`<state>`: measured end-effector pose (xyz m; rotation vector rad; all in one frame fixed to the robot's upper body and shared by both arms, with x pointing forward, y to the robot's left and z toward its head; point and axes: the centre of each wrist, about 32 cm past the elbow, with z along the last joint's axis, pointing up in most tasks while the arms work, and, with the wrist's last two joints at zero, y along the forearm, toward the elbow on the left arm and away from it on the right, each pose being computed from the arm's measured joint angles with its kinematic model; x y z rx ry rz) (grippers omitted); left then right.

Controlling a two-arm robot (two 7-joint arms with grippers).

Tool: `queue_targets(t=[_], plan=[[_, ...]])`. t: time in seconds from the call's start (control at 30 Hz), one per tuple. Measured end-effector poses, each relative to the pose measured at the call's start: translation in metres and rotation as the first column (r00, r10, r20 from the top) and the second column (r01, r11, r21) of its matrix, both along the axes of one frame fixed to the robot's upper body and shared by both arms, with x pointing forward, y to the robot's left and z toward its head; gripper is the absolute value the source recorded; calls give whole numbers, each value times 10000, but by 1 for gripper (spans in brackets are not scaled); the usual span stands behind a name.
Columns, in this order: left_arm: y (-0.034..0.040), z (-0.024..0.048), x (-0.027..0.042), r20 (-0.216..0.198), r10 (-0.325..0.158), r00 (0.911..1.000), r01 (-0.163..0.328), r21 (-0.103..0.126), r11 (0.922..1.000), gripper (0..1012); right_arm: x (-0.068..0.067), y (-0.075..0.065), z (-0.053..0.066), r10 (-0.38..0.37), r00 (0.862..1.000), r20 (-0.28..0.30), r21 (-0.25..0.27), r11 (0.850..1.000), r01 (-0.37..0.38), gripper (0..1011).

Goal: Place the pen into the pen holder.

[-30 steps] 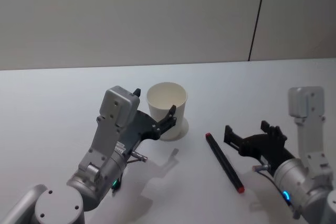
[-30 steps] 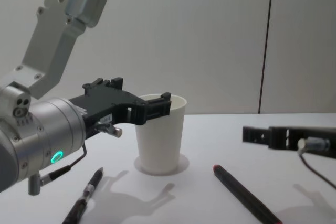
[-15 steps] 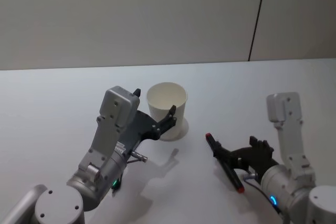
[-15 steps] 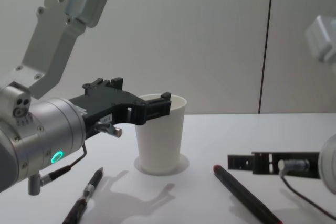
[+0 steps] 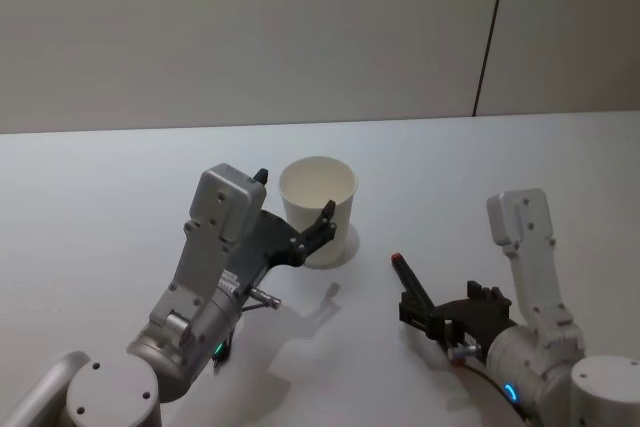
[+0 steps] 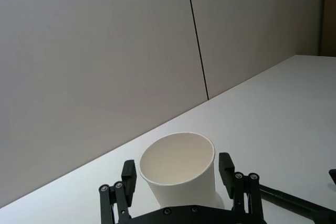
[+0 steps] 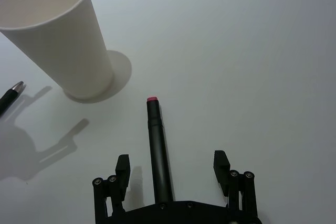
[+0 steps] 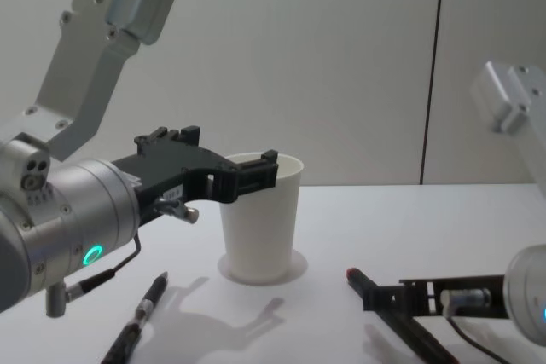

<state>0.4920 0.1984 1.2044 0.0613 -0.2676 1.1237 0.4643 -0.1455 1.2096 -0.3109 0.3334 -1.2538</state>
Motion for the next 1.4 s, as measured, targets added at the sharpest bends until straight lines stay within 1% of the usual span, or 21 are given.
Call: queue_targets(t=[0.13,0.17,0.2,0.23,0.33,0.37,0.43,0.47,0.53,0.6,0.7,0.77,0.83,0.87,0.9,0.93,0.97,1.0,1.1,1.23,1.4], plan=[[0,0,0,0,0,10000,0,-1,10000,999,7,9,-12,39,9999,-109,-45,10000,-39,1000],[0,0,0,-1,0,10000,0,0,10000,1000,9,11,-15,64,9999,-139,-67,10000,-65,969],[0,0,0,1,0,10000,0,0,10000,1000,11,13,-15,76,9999,-150,-78,9999,-77,969],[0,0,0,1,0,10000,0,-1,10000,1000,14,17,-17,103,9998,-163,-100,9999,-105,929],[0,0,0,0,0,10000,0,0,10000,1000,18,25,-19,151,9997,-179,-153,9998,-154,883],[0,0,0,0,0,10000,0,0,10000,1000,21,31,-19,190,9996,-185,-180,9997,-193,837],[0,0,0,0,0,10000,0,-1,10000,1000,24,36,-20,221,9996,-195,-218,9995,-226,787],[0,0,0,0,0,10000,0,0,10000,1000,27,40,-20,242,9995,-203,-250,9994,-248,743],[0,0,0,0,0,10000,0,0,10000,1000,32,45,-21,262,9994,-222,-279,9993,-268,708],[0,0,0,0,0,10000,0,1,10000,1000,36,50,-22,275,9993,-251,-308,9991,-283,652],[0,0,0,0,0,10000,0,0,10000,999,47,61,-25,272,9990,-365,-394,9988,-286,523],[0,0,0,0,0,10000,0,0,10000,1000,53,67,-27,258,9987,-439,-432,9987,-277,484],[0,0,0,0,0,10000,0,0,10000,999,62,70,-25,187,9985,-522,-494,9986,-213,400],[0,0,0,0,0,10000,0,1,10000,1000,66,73,-25,149,9983,-564,-523,9985,-178,388],[0,0,0,0,-1,10000,1,0,10000,999,72,76,-23,83,9980,-627,-569,9983,-119,336],[0,0,0,0,0,10000,0,0,10000,1000,75,77,-23,46,9978,-660,-591,9982,-85,314],[0,0,0,0,0,10000,0,0,10000,1000,77,78,-23,11,9976,-693,-615,9981,-54,255],[0,0,0,0,1,10000,-1,0,10000,1000,83,83,-18,-58,9972,-752,-657,9978,8,217],[0,0,0,0,0,10000,0,-1,10000,1000,87,89,-14,-143,9963,-842,-713,9974,82,179],[0,0,0,0,0,10000,0,0,10000,1000,89,93,-15,-307,9946,-992,-842,9962,224,176],[0,0,0,0,1,10000,-1,0,10000,1000,83,91,-22,-430,9939,-1012,-969,9947,332,176]])
